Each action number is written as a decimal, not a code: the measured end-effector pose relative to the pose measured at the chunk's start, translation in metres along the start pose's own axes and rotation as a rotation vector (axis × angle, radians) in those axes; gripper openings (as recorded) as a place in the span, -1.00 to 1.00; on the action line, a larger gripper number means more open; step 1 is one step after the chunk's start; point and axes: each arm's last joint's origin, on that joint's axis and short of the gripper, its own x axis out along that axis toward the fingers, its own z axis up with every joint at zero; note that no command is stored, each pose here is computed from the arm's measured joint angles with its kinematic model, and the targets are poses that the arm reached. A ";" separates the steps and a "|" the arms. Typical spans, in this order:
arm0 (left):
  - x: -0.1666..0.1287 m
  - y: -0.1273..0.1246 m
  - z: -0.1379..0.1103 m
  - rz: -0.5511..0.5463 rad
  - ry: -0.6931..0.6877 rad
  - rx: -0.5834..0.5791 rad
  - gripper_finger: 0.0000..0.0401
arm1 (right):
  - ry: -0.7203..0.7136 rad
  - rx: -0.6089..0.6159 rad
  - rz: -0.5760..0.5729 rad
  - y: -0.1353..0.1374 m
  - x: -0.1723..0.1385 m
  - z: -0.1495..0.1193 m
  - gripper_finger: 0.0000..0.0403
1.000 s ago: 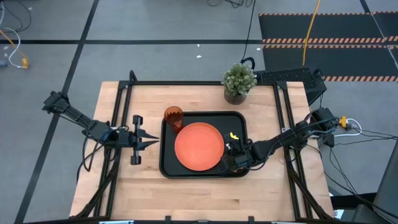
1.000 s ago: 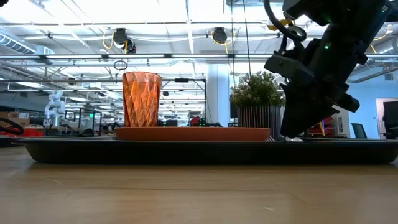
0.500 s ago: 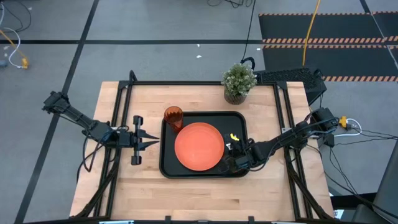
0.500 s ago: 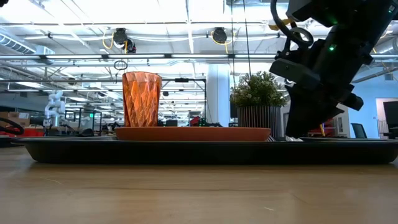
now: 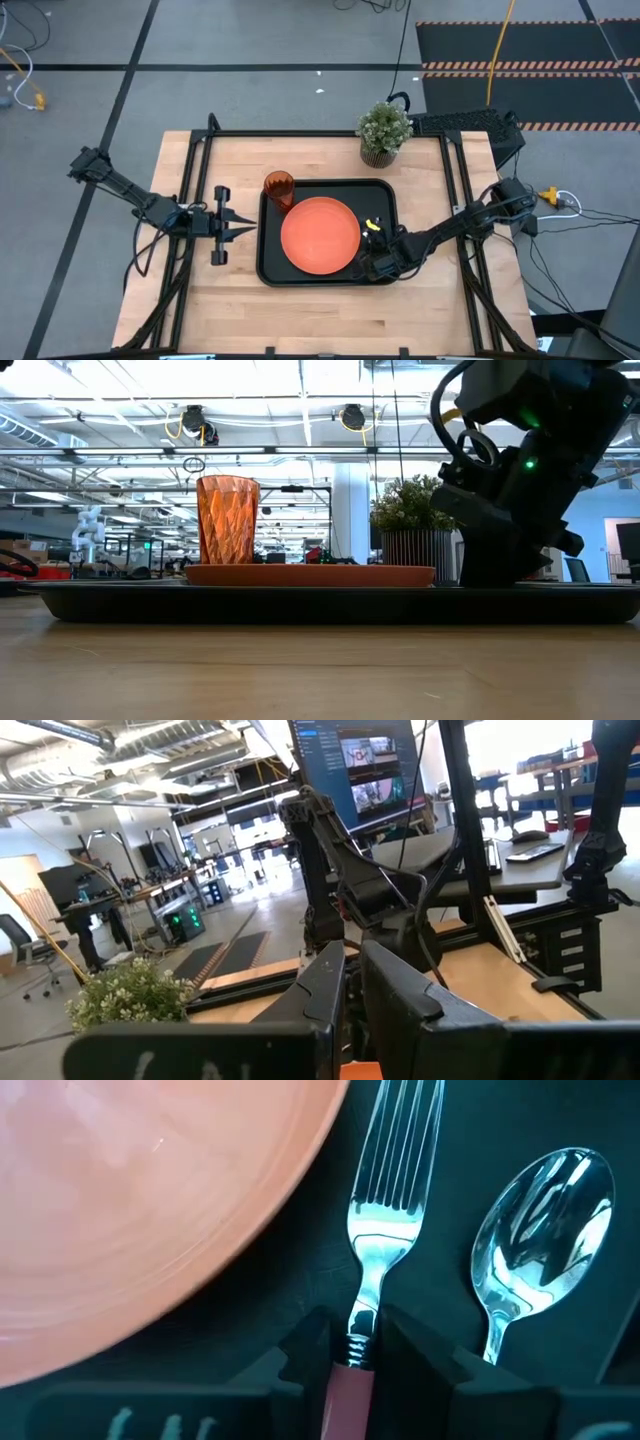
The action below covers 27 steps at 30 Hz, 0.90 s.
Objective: Pick and place plate/cup/fork/spoon on tray
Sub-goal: Adjust the pink fork on the black serving tray
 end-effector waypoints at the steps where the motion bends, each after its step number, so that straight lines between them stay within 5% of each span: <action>1: 0.000 0.000 0.000 0.000 0.000 0.000 -0.79 | 0.001 0.000 0.000 0.000 0.000 0.000 -0.59; 12: 0.000 0.000 0.000 0.000 0.000 -0.001 -0.79 | 0.021 0.103 0.014 0.003 -0.002 0.001 -0.92; 27: 0.000 0.000 0.000 0.000 -0.002 -0.001 -0.79 | 0.024 0.251 -0.067 0.017 -0.021 0.024 -0.92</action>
